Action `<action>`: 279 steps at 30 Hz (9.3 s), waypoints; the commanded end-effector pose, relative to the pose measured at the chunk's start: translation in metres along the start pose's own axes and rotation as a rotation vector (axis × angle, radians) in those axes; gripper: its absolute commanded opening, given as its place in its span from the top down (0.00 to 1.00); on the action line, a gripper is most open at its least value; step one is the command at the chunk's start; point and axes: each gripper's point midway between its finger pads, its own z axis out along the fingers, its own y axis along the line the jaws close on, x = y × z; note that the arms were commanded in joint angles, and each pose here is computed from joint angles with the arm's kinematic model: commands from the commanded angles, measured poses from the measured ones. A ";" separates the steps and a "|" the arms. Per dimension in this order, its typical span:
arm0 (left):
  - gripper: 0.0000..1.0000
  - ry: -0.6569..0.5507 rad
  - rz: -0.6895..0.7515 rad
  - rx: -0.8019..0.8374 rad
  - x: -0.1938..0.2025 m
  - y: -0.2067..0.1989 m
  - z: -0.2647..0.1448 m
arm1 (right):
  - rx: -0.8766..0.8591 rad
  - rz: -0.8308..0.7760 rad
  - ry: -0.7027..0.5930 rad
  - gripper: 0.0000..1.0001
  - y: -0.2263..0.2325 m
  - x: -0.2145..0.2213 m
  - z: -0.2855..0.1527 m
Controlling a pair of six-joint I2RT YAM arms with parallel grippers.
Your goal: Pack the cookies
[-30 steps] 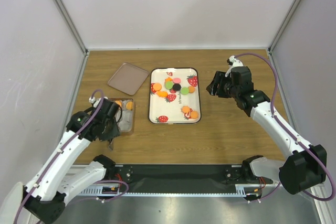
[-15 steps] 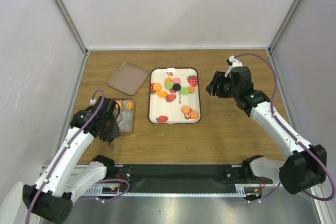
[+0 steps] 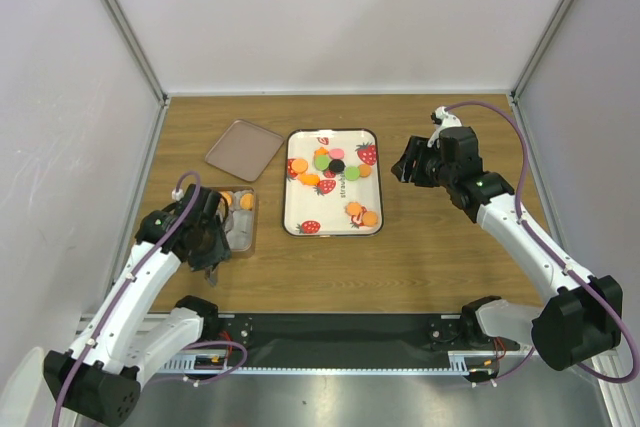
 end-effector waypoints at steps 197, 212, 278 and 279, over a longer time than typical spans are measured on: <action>0.48 -0.117 0.814 0.230 0.044 -0.268 -0.030 | 0.045 -0.013 -0.070 0.41 -0.008 -0.018 -0.006; 0.48 -0.055 0.877 0.223 0.063 -0.286 -0.007 | 0.033 -0.015 -0.075 0.41 -0.005 -0.019 -0.009; 0.56 -0.027 0.968 0.112 0.071 -0.267 0.013 | 0.028 -0.019 -0.069 0.41 -0.004 -0.017 -0.007; 0.57 -0.025 0.971 0.112 0.072 -0.267 0.013 | 0.027 -0.019 -0.067 0.41 -0.004 -0.017 -0.007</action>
